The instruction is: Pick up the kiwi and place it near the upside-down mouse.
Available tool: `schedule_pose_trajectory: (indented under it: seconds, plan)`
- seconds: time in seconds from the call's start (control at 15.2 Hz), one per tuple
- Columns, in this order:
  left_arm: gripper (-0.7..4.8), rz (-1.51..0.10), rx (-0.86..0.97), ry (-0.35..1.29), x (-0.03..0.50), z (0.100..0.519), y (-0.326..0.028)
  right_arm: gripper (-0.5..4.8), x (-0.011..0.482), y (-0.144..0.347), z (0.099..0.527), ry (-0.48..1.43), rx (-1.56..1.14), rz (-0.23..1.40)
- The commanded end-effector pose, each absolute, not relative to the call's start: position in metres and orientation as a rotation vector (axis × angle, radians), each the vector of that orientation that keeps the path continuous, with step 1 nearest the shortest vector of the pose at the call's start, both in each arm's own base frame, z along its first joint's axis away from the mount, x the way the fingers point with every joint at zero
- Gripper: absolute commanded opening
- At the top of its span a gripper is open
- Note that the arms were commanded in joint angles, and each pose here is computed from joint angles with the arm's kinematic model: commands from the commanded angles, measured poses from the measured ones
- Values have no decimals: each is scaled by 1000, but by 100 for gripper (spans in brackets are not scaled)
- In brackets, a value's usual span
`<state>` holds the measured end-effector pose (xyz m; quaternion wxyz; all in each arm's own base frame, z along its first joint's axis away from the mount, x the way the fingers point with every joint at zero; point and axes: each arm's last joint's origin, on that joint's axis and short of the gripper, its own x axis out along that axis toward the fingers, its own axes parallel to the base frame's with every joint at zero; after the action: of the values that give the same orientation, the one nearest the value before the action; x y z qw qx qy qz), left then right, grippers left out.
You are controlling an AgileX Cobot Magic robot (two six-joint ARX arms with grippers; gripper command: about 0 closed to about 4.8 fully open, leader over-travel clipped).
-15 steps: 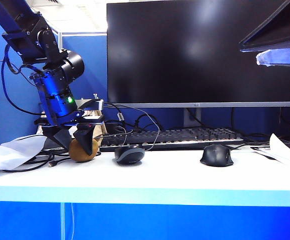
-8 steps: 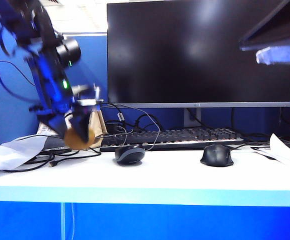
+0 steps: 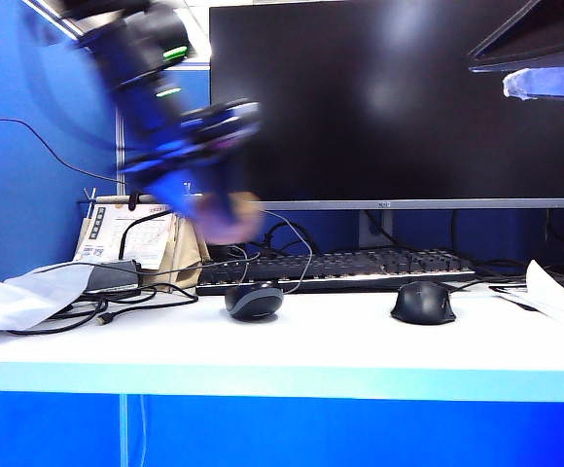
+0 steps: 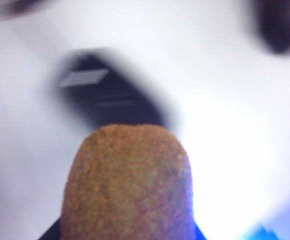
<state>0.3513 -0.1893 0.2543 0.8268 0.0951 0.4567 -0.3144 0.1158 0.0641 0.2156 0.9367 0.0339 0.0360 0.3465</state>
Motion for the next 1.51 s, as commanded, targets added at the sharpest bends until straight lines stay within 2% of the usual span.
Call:
schedule_pose_trajectory:
  seconds: [0.07, 0.33, 0.4, 0.53, 0.86, 1.51]
  plan:
    - [-5, -734, 361, 1004, 320, 251, -227, 275, 116, 64, 218, 54, 68, 709]
    - [-5, -725, 416, 1084, 302, 239, -218, 275, 116, 64, 218, 63, 67, 712]
    - [-5, -666, 505, 1077, 298, 233, -210, 275, 116, 64, 218, 64, 68, 713]
    - [-5, -676, 580, 1051, 300, 232, -207, 275, 116, 64, 218, 64, 67, 713]
    - [-5, -686, 499, 949, 309, 234, -214, 275, 116, 64, 218, 63, 67, 715]
    - [-5, -715, 482, 1049, 323, 189, -224, 275, 116, 64, 217, 68, 67, 713]
